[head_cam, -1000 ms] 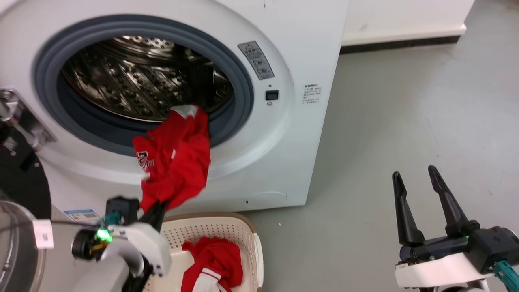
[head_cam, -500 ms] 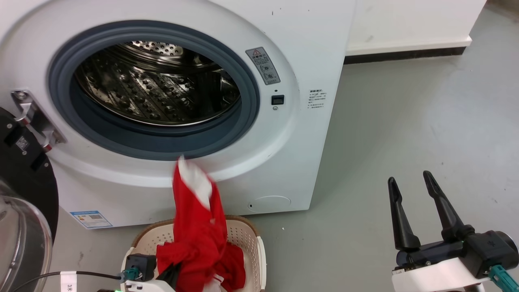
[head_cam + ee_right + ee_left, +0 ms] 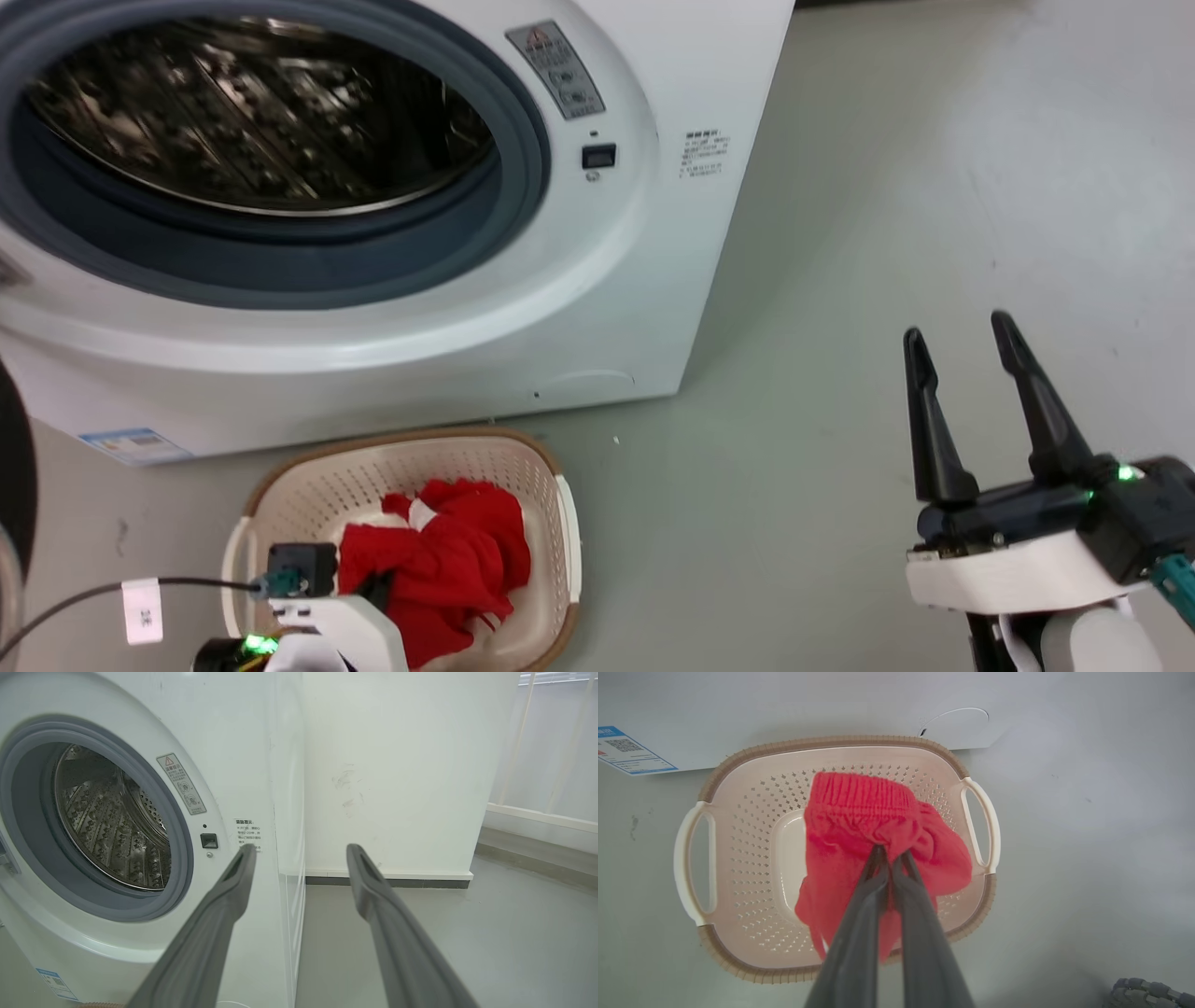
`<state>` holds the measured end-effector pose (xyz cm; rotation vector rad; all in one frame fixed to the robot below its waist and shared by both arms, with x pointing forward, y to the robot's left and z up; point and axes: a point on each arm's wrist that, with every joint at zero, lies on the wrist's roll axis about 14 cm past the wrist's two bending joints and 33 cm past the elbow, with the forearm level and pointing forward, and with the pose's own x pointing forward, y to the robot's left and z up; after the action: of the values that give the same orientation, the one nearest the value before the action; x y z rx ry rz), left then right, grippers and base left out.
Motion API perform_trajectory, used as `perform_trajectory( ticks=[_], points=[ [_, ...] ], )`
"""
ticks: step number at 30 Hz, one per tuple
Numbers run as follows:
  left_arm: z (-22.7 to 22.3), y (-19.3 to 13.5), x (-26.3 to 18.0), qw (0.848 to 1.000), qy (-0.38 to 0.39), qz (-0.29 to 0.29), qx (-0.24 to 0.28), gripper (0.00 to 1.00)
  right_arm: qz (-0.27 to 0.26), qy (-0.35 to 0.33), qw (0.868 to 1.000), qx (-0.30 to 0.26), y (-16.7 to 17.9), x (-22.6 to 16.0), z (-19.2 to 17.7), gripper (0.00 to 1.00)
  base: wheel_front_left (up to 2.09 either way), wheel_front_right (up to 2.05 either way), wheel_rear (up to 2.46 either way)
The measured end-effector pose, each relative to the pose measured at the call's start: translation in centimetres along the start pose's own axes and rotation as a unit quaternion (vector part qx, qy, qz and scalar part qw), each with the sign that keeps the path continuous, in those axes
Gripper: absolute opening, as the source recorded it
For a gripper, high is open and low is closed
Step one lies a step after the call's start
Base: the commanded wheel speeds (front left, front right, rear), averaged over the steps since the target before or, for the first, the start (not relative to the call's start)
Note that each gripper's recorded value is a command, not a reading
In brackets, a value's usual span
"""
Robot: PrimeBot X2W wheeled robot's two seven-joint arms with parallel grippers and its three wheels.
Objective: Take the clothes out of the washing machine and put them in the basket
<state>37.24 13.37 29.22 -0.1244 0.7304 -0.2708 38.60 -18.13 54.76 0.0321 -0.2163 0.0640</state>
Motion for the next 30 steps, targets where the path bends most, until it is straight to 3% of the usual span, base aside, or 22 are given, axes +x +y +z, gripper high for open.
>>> perform_trajectory(
  ticks=[14, 27, 28, 29, 30],
  points=[
    [-3.5, 5.2, 7.4, 0.992, 0.103, 0.057, 0.034, 0.00, 0.002, 0.039, 0.999, -0.008, -1.0, 5.3, -5.6, 1.00, 0.00, 0.00, 0.00],
    [-9.7, 6.1, 11.2, 0.976, 0.203, 0.062, 0.057, 0.00, 0.001, 0.081, 0.997, 0.003, -1.6, 7.9, -12.1, 1.00, 0.00, 0.00, 0.00],
    [-10.1, 6.1, 11.2, 0.975, 0.207, 0.064, 0.057, 0.14, 0.001, 0.083, 0.997, 0.003, -1.6, 8.0, -12.3, 1.00, 0.00, 0.00, 0.00],
    [-10.4, 6.2, 11.1, 0.973, 0.213, 0.063, 0.056, 0.42, 0.000, 0.083, 0.997, 0.003, -1.7, 8.0, -12.5, 1.00, 0.00, 0.00, 0.00],
    [-10.5, 6.1, 11.1, 0.973, 0.214, 0.063, 0.058, 1.00, 0.000, 0.084, 0.996, 0.002, -1.7, 8.0, -12.5, 1.00, 0.00, 0.00, 0.00]
  ],
)
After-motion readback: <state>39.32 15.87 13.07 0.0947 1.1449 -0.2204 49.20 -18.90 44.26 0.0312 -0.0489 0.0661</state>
